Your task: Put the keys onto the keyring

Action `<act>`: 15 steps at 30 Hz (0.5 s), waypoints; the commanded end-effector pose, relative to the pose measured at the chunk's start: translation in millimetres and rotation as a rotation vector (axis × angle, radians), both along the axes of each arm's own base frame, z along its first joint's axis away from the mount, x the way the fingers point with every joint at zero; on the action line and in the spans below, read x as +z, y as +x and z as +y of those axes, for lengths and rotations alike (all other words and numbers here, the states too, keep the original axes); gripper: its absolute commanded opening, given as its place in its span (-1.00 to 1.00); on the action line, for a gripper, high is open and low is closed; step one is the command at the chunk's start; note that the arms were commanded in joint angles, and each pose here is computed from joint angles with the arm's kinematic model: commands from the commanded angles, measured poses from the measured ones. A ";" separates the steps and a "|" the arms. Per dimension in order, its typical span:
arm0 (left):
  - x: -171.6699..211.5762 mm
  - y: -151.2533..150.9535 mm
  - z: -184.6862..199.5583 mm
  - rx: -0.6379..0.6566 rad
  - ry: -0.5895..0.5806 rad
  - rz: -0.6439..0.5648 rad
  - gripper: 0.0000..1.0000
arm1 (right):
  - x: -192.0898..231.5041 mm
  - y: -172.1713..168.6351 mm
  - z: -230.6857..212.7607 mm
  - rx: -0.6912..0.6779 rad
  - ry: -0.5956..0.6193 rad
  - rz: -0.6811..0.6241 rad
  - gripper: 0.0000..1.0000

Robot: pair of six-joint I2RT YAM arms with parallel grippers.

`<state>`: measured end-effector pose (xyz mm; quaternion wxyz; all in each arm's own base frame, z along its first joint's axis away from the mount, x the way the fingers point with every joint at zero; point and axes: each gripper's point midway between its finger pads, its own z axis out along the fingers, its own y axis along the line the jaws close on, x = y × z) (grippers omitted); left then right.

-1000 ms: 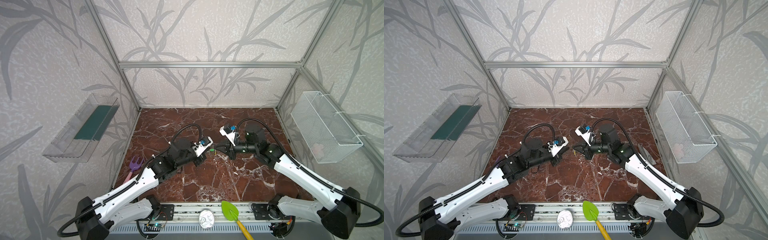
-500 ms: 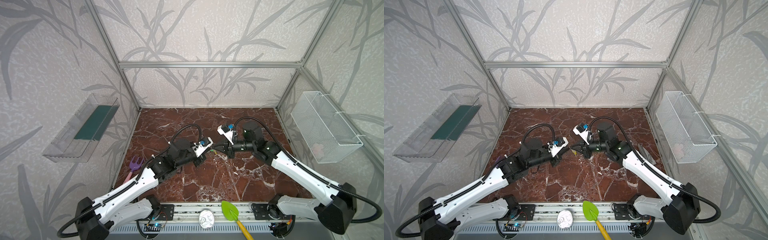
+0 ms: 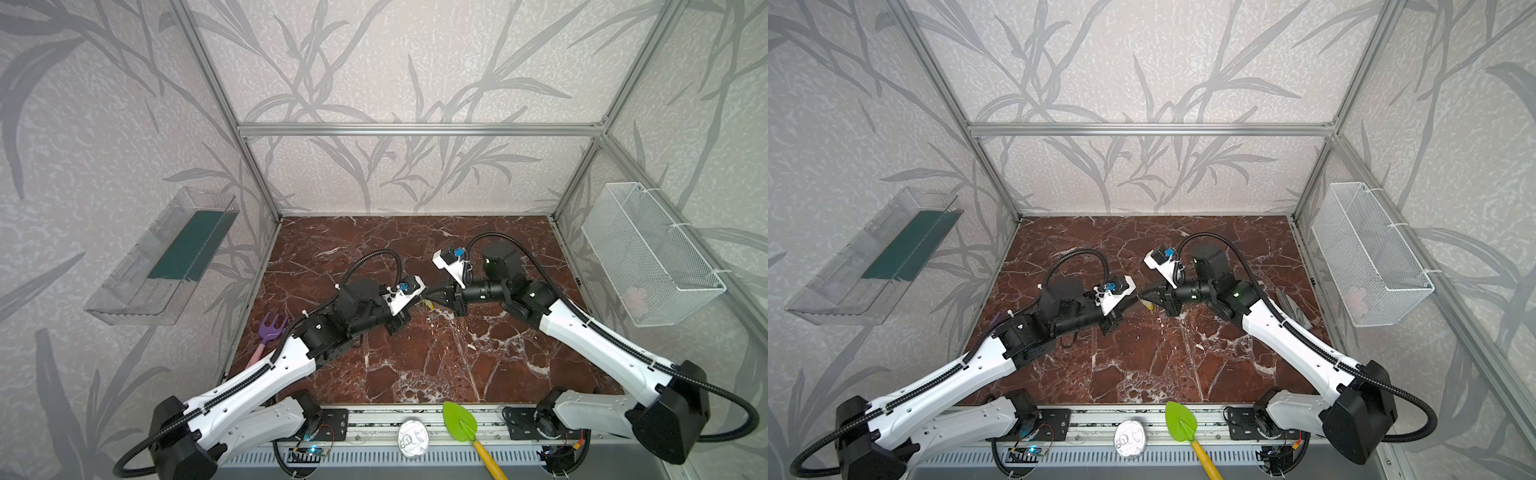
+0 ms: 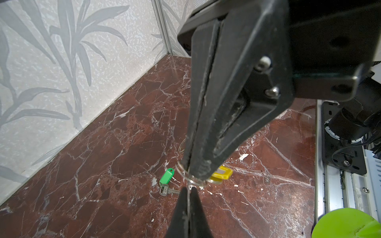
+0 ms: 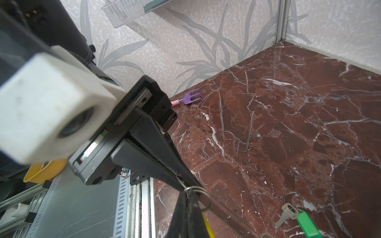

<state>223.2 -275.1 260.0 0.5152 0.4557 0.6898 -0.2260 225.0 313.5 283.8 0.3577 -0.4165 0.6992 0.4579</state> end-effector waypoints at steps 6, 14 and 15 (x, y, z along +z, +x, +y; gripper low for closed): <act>45.5 -17.4 -10.5 -0.112 -0.117 -0.122 -1.00 | -12.1 22.3 -2.4 -0.127 -0.061 0.059 -1.00; 48.8 -20.7 -10.8 -0.129 -0.135 -0.138 -1.00 | -14.8 25.9 -1.2 -0.144 -0.058 0.099 -1.00; 48.3 -21.4 -11.0 -0.131 -0.136 -0.138 -1.00 | -13.4 24.6 -0.2 -0.134 -0.048 0.092 -1.00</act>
